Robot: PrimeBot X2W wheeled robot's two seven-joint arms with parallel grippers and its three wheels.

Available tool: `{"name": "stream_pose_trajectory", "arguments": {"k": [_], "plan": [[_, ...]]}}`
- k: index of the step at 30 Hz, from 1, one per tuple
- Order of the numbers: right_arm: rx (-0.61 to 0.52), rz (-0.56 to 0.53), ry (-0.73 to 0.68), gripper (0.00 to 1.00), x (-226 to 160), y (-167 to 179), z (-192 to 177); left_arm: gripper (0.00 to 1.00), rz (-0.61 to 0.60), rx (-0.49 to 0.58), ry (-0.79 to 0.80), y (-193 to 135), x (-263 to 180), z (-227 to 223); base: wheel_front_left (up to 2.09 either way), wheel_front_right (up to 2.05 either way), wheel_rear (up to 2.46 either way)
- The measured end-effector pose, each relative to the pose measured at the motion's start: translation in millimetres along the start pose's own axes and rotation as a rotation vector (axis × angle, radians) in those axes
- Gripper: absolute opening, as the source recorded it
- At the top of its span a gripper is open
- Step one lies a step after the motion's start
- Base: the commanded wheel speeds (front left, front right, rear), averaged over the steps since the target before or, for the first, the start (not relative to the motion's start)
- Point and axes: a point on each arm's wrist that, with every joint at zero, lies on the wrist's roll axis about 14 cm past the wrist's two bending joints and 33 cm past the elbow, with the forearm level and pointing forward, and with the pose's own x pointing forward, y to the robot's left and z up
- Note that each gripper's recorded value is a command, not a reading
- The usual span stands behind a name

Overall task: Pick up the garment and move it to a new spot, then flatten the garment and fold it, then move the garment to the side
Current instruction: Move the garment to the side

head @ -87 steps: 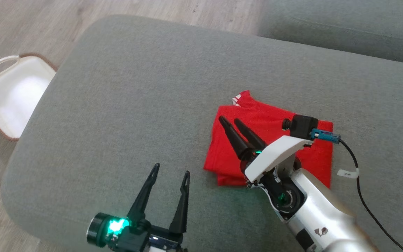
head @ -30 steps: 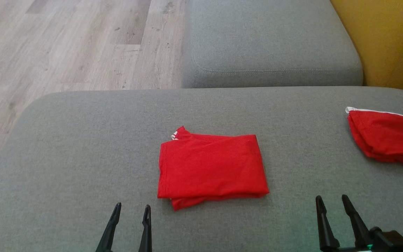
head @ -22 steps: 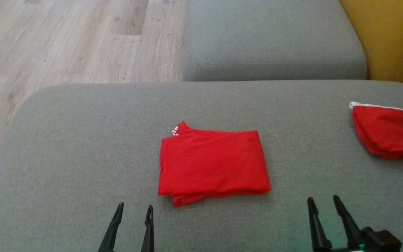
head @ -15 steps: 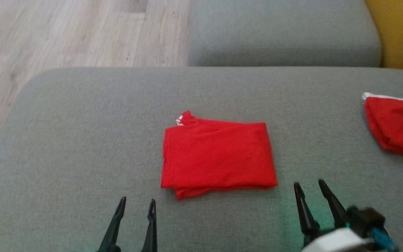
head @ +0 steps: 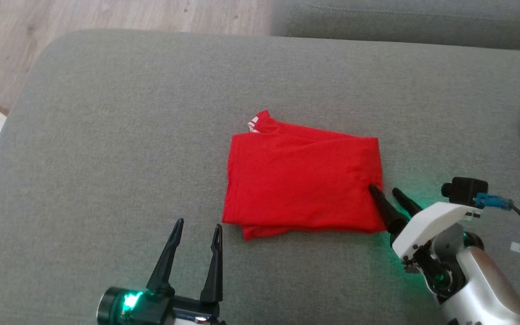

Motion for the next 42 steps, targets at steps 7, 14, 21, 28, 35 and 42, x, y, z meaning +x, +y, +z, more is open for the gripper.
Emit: {"name": "stream_pose_trajectory", "arguments": {"k": [7,14,21,28,35,42], "plan": [[0.105,0.062,0.079,0.00,10,20,-13,1.00,0.022,-0.004,0.006,3,0,-2,0.00,0.00,0.00],[0.059,0.034,0.001,0.00,2,2,12,1.00,-0.013,-0.008,0.005,-7,9,-1,0.00,0.00,0.00],[-0.123,-0.077,-0.155,0.00,-21,-56,114,1.00,-0.094,-0.018,0.015,-28,36,-6,0.00,0.00,0.00],[-0.243,-0.303,-0.200,0.00,-74,-139,177,1.00,-0.174,-0.041,0.009,-51,70,-10,0.00,0.00,0.00],[-0.310,-0.485,-0.231,0.00,-126,-185,216,1.00,-0.196,-0.093,-0.027,-62,89,-1,0.00,0.00,0.00],[-0.324,-0.597,-0.202,1.00,-152,-204,217,1.00,-0.206,-0.104,-0.085,-64,97,16,0.00,0.00,0.00]]}}
